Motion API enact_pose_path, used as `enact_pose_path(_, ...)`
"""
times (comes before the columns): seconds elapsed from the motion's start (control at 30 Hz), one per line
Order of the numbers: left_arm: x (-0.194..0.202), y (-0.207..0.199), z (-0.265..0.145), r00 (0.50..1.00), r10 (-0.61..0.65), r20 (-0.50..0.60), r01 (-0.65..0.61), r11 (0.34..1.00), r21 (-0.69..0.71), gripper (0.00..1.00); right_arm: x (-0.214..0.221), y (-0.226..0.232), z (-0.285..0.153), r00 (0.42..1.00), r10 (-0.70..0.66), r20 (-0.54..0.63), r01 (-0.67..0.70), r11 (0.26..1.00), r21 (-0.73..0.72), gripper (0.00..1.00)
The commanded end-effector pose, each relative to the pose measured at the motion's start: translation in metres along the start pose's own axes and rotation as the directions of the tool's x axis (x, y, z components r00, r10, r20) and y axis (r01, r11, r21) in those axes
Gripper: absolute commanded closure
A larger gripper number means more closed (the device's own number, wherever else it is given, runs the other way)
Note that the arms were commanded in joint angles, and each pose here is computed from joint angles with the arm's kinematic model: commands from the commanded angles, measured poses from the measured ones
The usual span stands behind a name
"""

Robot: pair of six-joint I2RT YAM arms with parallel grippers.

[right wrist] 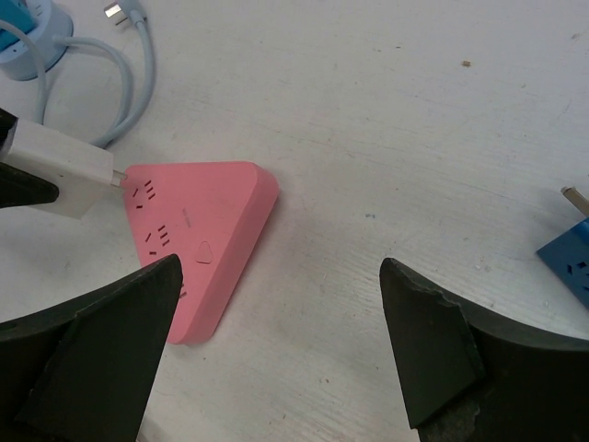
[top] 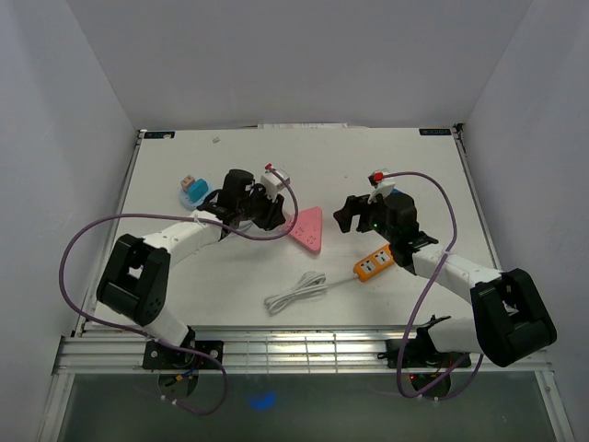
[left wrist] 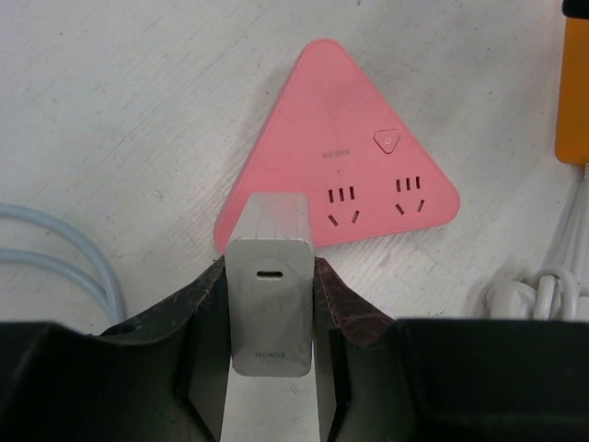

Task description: Insert the plug

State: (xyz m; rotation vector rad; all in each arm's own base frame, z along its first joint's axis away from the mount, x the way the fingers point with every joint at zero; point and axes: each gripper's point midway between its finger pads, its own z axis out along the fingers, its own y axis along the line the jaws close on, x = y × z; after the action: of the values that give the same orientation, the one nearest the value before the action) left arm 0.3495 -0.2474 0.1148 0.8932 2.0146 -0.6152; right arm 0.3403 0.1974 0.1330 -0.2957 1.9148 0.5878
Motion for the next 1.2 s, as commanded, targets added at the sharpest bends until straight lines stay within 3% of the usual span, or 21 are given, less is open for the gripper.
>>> enact_pose_path(0.0, -0.025, 0.002, -0.001, 0.997, 0.026, 0.072, -0.026, 1.0, -0.004, 1.0, -0.013, -0.002, -0.002, 0.998, 0.007, 0.06, -0.007, 1.0, 0.007, 0.07)
enact_pose_path(1.17, -0.009, 0.008, 0.017, 0.999, -0.036, -0.008, 0.036, 0.999, -0.024, 1.0, -0.009, 0.002, 0.005, 0.999, 0.007, 0.031, -0.006, 0.999, -0.034, 0.07)
